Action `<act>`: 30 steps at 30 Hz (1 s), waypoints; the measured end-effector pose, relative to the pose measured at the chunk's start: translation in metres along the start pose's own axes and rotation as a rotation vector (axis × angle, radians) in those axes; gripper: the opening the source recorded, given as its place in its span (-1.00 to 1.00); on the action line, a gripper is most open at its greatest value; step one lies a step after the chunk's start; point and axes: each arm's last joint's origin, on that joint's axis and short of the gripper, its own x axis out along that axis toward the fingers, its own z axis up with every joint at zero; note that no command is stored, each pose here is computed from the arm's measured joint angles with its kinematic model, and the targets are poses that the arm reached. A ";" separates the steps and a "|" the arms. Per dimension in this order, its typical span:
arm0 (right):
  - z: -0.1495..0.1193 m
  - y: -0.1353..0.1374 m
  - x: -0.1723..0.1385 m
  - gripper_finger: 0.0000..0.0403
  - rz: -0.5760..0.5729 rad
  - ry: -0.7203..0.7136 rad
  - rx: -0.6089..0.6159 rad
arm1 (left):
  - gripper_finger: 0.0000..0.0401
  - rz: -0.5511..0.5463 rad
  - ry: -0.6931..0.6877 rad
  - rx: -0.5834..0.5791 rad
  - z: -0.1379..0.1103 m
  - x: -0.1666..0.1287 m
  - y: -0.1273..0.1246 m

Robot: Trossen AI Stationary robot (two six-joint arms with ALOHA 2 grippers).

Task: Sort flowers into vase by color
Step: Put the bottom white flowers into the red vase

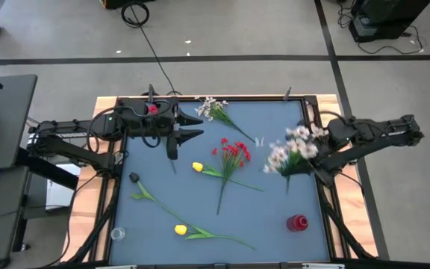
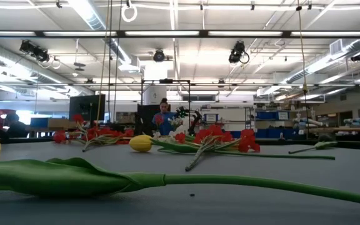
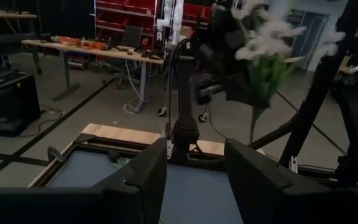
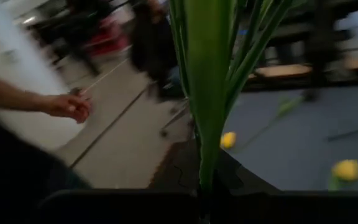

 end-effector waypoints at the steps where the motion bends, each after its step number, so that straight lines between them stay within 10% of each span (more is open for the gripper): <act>1: -0.001 0.004 -0.001 -0.95 0.032 0.004 -0.016 | -0.17 0.000 0.000 0.000 0.000 0.000 0.000; 17: -0.079 0.039 -0.015 -0.95 0.338 -0.150 -0.015 | -0.17 0.000 0.000 -0.001 0.000 0.000 0.000; 30: -0.109 0.044 -0.002 -0.95 0.272 -0.067 -0.148 | -0.17 0.000 0.000 -0.003 0.000 0.000 0.000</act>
